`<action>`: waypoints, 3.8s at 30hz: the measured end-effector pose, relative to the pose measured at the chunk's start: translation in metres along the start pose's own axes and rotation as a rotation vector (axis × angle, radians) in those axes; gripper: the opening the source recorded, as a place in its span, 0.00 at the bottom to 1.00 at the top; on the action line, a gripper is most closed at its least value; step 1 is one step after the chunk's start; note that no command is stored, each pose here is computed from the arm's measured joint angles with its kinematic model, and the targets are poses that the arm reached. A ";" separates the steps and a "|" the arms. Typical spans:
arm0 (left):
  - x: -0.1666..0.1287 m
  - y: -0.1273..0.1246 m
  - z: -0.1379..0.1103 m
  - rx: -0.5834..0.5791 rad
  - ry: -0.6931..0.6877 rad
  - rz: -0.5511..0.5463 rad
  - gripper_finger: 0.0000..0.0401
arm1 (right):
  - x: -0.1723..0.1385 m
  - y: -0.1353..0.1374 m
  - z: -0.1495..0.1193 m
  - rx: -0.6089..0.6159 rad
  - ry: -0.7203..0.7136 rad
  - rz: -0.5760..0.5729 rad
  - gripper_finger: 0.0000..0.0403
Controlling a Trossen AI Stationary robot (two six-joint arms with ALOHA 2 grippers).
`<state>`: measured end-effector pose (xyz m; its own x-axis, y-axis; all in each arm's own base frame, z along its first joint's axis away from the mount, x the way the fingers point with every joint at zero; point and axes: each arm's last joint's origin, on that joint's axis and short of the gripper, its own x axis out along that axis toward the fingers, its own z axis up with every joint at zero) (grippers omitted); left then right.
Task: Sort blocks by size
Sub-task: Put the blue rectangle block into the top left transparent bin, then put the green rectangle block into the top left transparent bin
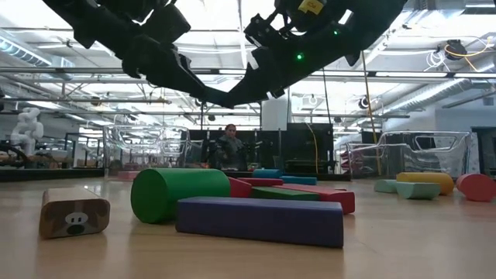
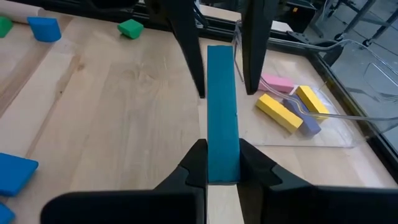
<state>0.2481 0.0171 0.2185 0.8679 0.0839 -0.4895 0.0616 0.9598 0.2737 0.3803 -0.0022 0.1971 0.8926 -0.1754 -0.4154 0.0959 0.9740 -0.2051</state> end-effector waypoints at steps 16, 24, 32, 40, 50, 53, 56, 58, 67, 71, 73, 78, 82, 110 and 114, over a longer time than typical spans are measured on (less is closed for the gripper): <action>-0.009 0.014 0.008 -0.103 0.039 0.101 0.15 | -0.013 -0.007 -0.003 0.081 0.126 -0.094 0.46; -0.034 0.028 0.004 -0.198 0.139 0.302 0.15 | -0.066 -0.016 0.002 0.130 0.357 -0.111 0.47; -0.055 0.042 -0.012 -0.378 0.225 0.451 0.15 | -0.107 -0.016 -0.023 0.225 0.747 -0.145 0.44; -0.063 0.060 -0.034 -0.503 0.291 0.609 0.15 | -0.131 -0.002 -0.041 0.122 1.051 -0.119 0.44; -0.072 0.074 -0.051 -0.688 0.363 0.717 0.15 | -0.133 0.000 -0.075 0.121 1.133 -0.152 0.44; -0.073 0.076 -0.054 -0.718 0.370 0.732 0.16 | -0.128 -0.003 -0.085 0.297 1.091 -0.246 0.44; -0.073 0.078 -0.054 -0.725 0.361 0.733 0.19 | -0.126 -0.005 -0.089 0.440 1.058 -0.324 0.44; -0.073 0.078 -0.054 -0.738 0.355 0.712 0.23 | -0.125 -0.007 -0.090 0.506 1.049 -0.365 0.44; -0.073 0.079 -0.054 -0.736 0.351 0.727 0.37 | -0.122 -0.007 -0.088 0.680 0.988 -0.453 0.44; -0.073 0.082 -0.050 -0.732 0.299 0.753 0.38 | -0.121 -0.006 -0.089 0.746 0.960 -0.487 0.44; -0.073 0.085 -0.046 -0.712 0.265 0.754 0.38 | -0.119 -0.006 -0.093 0.788 0.938 -0.498 0.44; -0.076 0.091 -0.028 -0.704 0.159 0.751 0.38 | -0.119 -0.004 -0.106 0.864 0.936 -0.541 0.44; -0.075 0.093 -0.020 -0.676 0.080 0.734 0.38 | -0.120 -0.005 -0.116 0.907 0.945 -0.586 0.44; -0.064 0.073 0.003 -0.321 -0.022 0.348 0.38 | -0.083 -0.001 -0.084 0.523 0.700 -0.373 0.21; -0.057 0.065 0.007 -0.265 -0.043 0.259 0.38 | -0.073 0.001 -0.056 0.361 0.521 -0.351 0.20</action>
<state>0.2057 0.0731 0.2702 0.8582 0.3270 -0.3957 -0.2873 0.9448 0.1576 0.2907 0.0035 0.1775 0.4650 -0.4445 -0.7656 0.5581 0.8185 -0.1363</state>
